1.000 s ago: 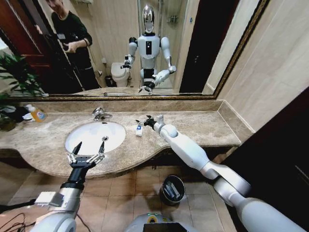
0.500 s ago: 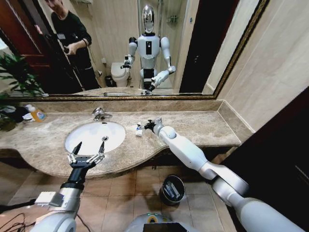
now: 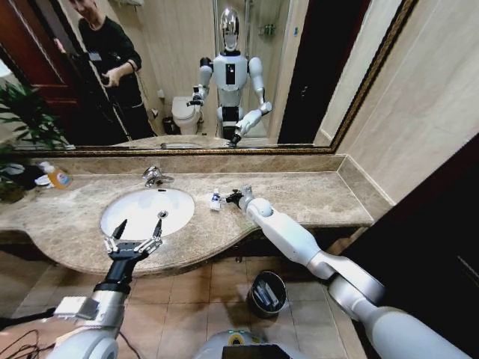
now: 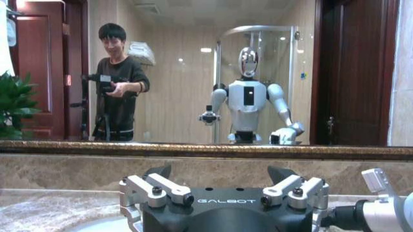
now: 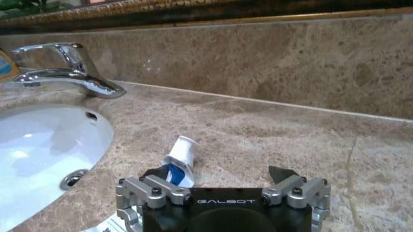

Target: Pick up the trash from the sink and place it in the trash bin.

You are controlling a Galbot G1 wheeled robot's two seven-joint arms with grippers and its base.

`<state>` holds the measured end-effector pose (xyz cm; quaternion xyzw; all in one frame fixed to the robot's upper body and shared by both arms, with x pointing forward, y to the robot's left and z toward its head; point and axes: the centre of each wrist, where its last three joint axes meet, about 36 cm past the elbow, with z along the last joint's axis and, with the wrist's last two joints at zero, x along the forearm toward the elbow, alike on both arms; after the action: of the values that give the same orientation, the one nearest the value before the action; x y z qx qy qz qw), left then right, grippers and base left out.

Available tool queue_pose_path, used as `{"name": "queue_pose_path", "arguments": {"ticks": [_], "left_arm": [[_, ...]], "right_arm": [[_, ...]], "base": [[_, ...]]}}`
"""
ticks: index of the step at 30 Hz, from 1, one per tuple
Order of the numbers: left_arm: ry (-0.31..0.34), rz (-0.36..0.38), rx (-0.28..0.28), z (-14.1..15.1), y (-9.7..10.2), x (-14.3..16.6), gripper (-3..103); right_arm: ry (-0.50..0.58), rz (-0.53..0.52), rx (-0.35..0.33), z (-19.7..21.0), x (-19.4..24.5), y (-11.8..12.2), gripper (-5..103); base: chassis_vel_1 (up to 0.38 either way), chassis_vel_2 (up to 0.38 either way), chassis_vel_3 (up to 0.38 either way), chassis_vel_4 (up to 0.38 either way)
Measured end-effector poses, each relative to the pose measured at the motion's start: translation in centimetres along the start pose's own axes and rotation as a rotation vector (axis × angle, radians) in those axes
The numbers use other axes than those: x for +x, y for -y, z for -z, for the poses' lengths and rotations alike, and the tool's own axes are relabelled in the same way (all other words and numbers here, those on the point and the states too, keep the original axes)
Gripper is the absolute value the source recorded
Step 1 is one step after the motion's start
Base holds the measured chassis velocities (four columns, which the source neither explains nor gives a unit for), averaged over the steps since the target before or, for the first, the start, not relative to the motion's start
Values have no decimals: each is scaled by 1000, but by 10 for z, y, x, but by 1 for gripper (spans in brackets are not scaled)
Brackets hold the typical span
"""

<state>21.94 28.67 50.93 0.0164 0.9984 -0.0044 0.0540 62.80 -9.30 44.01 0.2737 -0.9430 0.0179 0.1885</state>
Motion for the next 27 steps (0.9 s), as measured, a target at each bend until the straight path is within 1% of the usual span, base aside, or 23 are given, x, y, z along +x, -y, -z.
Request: {"name": "queue_pose_path", "arguments": {"ticks": [2, 4, 5, 7, 9, 12, 16, 20, 21, 23, 24, 26, 27], "left_arm": [[0, 0, 0, 0, 0, 0, 100], [0, 0, 0, 0, 0, 0, 100], [0, 0, 0, 0, 0, 0, 100], [0, 0, 0, 0, 0, 0, 100], [0, 0, 0, 0, 0, 0, 100], [0, 0, 0, 0, 0, 0, 100], [0, 0, 0, 0, 0, 0, 100], [0, 0, 0, 0, 0, 0, 100], [0, 0, 0, 0, 0, 0, 100], [0, 0, 0, 0, 0, 0, 100], [0, 0, 0, 0, 0, 0, 100], [0, 0, 0, 0, 0, 0, 100], [0, 0, 0, 0, 0, 0, 100]], "right_arm": [[5, 6, 1, 2, 0, -3, 100], [9, 25, 3, 4, -4, -15, 100], [9, 25, 3, 4, -4, -15, 100], [9, 34, -2, 4, -8, -24, 100], [10, 38, -1, 5, -9, -28, 100], [15, 46, 1, 10, -14, -39, 100], [14, 39, 0, 10, -19, -45, 100], [5, 30, 5, 5, -21, -43, 101], [0, 29, 10, 4, -22, -43, 97], [-3, 28, 14, 3, -22, -43, 97], [-4, 28, 19, 3, -23, -43, 91], [-4, 28, 23, 2, -23, -43, 91], [-2, 29, 28, 3, -23, -43, 86]], "base": [[0, 0, 0, 0], [0, 0, 0, 0], [0, 0, 0, 0], [0, 0, 0, 0], [0, 0, 0, 0], [0, 0, 0, 0], [0, 0, 0, 0], [0, 0, 0, 0], [0, 0, 0, 0], [0, 0, 0, 0], [0, 0, 0, 0], [0, 0, 0, 0], [0, 0, 0, 0]]}}
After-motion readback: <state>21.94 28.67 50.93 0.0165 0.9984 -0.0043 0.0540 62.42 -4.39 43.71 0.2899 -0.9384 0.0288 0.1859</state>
